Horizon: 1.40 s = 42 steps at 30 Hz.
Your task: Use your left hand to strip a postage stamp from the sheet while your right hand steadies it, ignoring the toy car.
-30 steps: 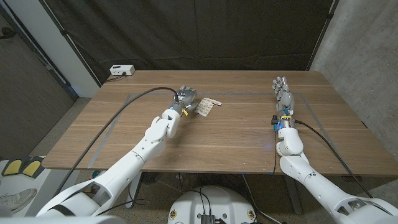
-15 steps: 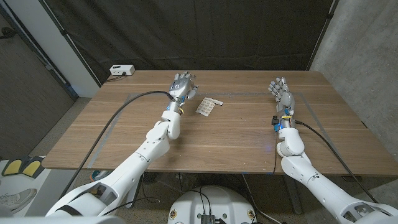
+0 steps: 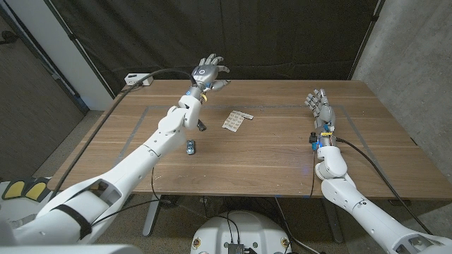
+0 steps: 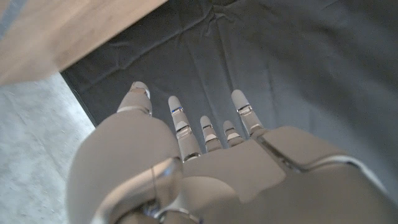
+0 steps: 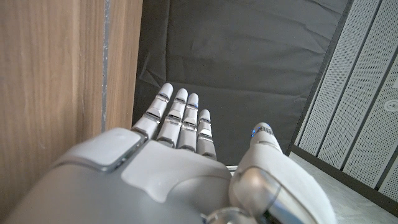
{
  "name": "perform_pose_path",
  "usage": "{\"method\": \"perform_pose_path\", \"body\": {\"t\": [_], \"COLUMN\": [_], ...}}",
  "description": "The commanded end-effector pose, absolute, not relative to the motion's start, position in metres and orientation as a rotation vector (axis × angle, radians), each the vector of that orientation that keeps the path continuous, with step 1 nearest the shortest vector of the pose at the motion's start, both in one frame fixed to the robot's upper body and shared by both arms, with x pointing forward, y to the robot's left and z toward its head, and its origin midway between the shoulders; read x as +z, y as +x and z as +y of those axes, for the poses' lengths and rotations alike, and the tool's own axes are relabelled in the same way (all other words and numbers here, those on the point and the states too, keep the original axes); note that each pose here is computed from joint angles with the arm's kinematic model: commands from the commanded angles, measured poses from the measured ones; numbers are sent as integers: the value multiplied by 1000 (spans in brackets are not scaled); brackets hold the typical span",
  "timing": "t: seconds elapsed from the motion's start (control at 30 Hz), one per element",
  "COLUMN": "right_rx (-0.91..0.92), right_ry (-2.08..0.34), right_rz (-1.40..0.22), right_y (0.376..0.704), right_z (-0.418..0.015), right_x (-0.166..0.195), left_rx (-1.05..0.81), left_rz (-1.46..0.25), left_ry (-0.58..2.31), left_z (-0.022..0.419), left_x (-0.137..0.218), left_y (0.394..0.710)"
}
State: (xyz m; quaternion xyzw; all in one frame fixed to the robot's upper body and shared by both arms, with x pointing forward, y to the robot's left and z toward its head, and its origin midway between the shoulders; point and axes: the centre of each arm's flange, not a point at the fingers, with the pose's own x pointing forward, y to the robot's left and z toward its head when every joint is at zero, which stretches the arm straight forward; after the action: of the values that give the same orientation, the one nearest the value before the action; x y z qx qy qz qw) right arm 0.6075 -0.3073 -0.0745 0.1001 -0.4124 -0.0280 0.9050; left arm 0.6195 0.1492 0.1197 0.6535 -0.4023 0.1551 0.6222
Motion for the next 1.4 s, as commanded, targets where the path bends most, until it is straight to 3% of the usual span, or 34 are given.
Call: {"method": "perform_pose_path", "body": {"t": [0.03, 0.67, 1.4], "right_rx": [-29, -15, -21], "right_ry": [198, 188, 186], "right_rz": [-848, -832, -830], "right_y": [610, 616, 621], "right_z": [-303, -303, -304], "right_x": [-75, -78, -79], "left_rx": [-143, -238, -109], "left_rz": [-447, -402, -653], "left_ry": [1899, 2156, 2141], "left_z": [137, 106, 95], "left_x": [120, 105, 97], "left_y": [670, 677, 689]}}
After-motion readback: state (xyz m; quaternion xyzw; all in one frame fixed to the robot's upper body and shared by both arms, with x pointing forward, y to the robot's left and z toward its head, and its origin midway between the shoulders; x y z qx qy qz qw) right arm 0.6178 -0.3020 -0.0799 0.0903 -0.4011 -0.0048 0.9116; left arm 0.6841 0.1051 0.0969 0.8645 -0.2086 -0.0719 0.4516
